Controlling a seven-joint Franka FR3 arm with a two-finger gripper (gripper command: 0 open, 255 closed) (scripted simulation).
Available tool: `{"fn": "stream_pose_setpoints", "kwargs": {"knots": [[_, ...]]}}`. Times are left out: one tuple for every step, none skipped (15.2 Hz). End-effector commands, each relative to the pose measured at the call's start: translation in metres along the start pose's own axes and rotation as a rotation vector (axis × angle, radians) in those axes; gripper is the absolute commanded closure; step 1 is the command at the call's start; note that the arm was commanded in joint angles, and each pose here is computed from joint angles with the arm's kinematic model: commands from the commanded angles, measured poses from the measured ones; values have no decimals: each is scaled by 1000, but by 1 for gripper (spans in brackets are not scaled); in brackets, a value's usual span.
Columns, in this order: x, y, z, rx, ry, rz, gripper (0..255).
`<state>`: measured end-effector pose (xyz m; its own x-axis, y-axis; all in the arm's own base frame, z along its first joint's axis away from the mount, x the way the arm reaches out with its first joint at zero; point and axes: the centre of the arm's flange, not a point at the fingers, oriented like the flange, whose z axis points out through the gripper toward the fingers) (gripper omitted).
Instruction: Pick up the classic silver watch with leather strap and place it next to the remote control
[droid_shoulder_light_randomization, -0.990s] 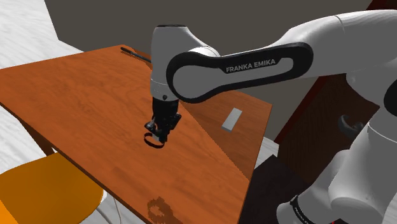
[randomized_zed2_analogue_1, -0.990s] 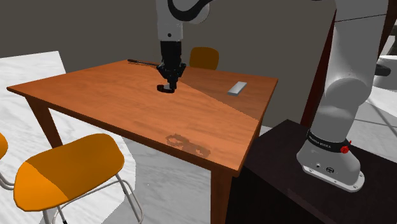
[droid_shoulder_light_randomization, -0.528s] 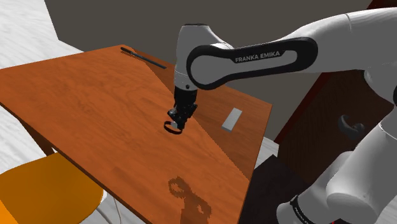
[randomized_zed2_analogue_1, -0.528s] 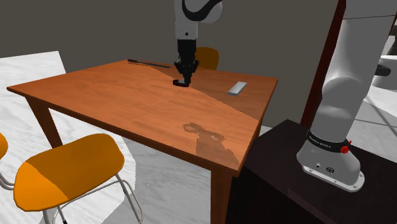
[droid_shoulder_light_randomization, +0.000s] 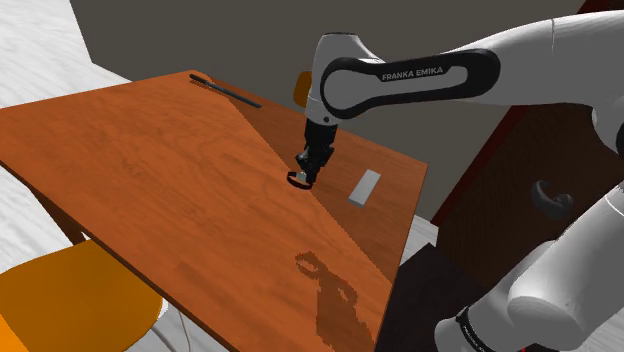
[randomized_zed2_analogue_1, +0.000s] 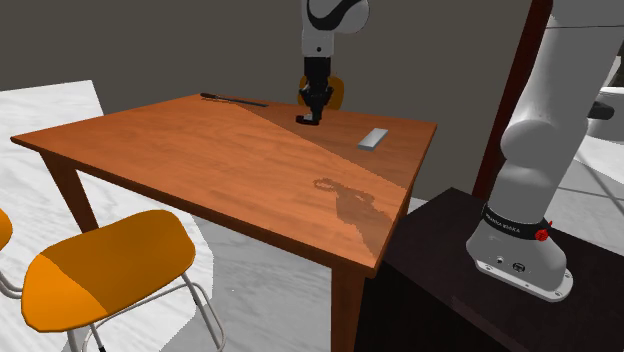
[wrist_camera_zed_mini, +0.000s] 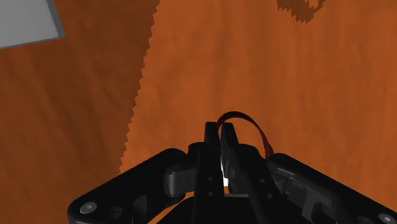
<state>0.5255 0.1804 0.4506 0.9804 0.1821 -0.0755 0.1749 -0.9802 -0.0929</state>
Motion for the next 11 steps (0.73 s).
{"fn": "stream_pose_setpoints", "kwargs": {"knots": [[1, 27, 0, 0, 0, -2, 255], [2, 40, -2, 0, 0, -2, 255], [3, 53, -3, 0, 0, -2, 255], [4, 66, -4, 0, 0, -2, 255], [5, 79, -6, 0, 0, -2, 255], [7, 92, -7, 0, 0, -2, 255], [8, 106, -8, 0, 0, -2, 255], [9, 119, -10, 0, 0, -2, 255], [10, 132, -11, 0, 0, -2, 255], [11, 145, -13, 0, 0, -2, 255], [12, 158, -14, 0, 0, -2, 255]]}}
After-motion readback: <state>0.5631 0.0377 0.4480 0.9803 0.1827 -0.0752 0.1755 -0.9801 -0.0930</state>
